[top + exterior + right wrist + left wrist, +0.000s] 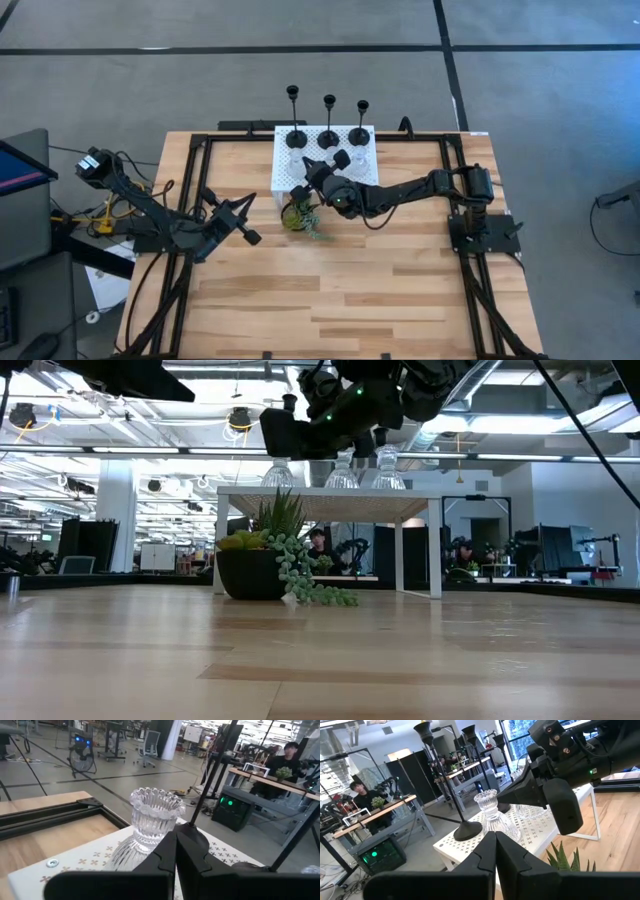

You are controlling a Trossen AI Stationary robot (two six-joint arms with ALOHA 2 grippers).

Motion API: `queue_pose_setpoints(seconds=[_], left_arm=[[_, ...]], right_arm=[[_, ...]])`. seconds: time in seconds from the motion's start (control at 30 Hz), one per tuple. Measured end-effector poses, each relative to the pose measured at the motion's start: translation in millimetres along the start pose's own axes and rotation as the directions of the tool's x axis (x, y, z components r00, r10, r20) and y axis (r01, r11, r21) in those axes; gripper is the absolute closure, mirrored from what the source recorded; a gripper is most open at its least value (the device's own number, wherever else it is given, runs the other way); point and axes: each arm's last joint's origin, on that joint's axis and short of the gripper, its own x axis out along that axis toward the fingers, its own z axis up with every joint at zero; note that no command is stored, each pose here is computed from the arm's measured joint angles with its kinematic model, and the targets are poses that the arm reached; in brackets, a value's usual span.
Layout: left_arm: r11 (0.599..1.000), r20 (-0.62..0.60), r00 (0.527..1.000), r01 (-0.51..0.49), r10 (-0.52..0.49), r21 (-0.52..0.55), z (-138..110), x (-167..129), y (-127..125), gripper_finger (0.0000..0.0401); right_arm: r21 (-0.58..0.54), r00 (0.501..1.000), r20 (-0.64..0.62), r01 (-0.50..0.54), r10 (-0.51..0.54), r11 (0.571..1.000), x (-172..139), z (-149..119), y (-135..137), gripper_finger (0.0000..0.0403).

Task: Pick & Place candle stick holders
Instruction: Put the transparent glass candle holder on the shelf aligned with the transparent candle holder, then adjust the transparent glass candle holders on the shelf

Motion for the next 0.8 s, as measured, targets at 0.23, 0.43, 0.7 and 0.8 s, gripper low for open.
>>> queue_pose_setpoints(seconds=[0.23,0.43,0.7,0.8], left_arm=[[1.0,0.0,1.0,0.0,0.0,0.0,0.0,0.0,0.0,0.0397],[1.0,0.0,1.0,0.0,0.0,-0.001,0.1,0.0,0.0,0.0397],[1.0,0.0,1.0,0.0,0.0,-0.001,0.1,0.1,0.0,0.0397],[1.0,0.0,1.0,0.0,0.0,-0.001,0.1,0.1,0.0,0.0397]], right_arm=[[-0.09,0.997,-0.006,0.078,-0.079,0.993,-9.7,0.7,5.2,0.0403],[-0.173,0.997,0.013,0.075,-0.074,0.982,-27.1,10.4,19.3,0.0403],[-0.269,0.995,-0.076,0.036,-0.059,0.962,-44.8,-4.4,30.8,0.0403],[-0.262,0.991,-0.128,0.013,-0.048,0.965,-54.9,-8.2,30.6,0.0403]])
